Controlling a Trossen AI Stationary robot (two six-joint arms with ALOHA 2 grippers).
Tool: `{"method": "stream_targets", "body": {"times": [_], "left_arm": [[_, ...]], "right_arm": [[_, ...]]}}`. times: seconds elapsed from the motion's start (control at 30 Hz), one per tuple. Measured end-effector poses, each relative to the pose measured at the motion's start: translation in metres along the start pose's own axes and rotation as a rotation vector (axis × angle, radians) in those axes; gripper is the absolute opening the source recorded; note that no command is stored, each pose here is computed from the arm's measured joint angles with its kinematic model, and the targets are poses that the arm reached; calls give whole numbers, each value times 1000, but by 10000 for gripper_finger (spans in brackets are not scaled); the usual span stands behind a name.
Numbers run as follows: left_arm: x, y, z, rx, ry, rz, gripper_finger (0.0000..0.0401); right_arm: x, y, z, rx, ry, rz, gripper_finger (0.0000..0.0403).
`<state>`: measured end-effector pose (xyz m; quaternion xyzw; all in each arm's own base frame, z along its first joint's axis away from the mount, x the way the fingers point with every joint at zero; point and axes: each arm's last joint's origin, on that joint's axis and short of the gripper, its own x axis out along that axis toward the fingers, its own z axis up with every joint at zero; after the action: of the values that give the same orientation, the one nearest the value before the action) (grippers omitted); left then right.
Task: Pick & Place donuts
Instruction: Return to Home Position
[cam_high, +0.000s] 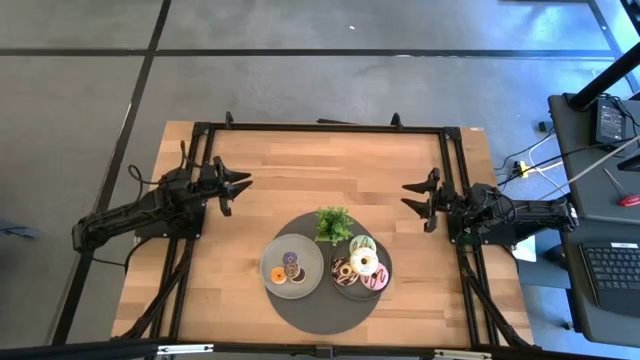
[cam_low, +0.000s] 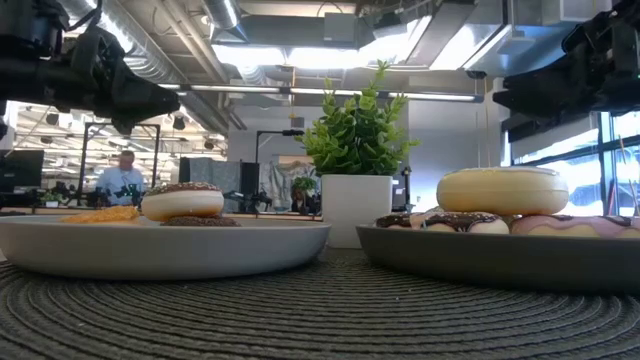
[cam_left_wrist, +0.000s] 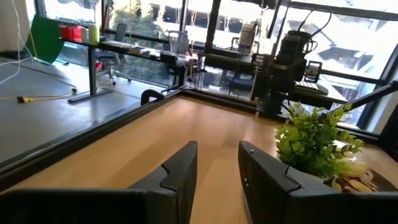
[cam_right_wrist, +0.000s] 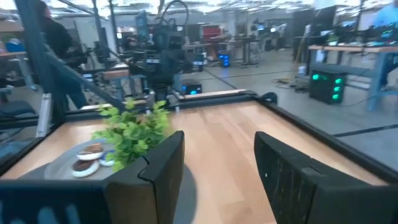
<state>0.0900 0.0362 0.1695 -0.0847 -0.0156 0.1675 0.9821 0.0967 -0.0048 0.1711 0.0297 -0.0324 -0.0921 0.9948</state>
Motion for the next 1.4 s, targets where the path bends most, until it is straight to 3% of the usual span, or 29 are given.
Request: {"method": "stream_targets", "body": {"times": [0.57, 0.93, 1.4], "left_arm": [[0, 0, 0, 2, -2, 0, 112], [0, 0, 0, 2, -4, -1, 112], [0, 0, 0, 2, -3, -1, 112]], "right_arm": [[0, 0, 0, -15, 2, -7, 195], [0, 0, 0, -241, 2, -5, 195], [0, 0, 0, -243, 3, -5, 195]]}}
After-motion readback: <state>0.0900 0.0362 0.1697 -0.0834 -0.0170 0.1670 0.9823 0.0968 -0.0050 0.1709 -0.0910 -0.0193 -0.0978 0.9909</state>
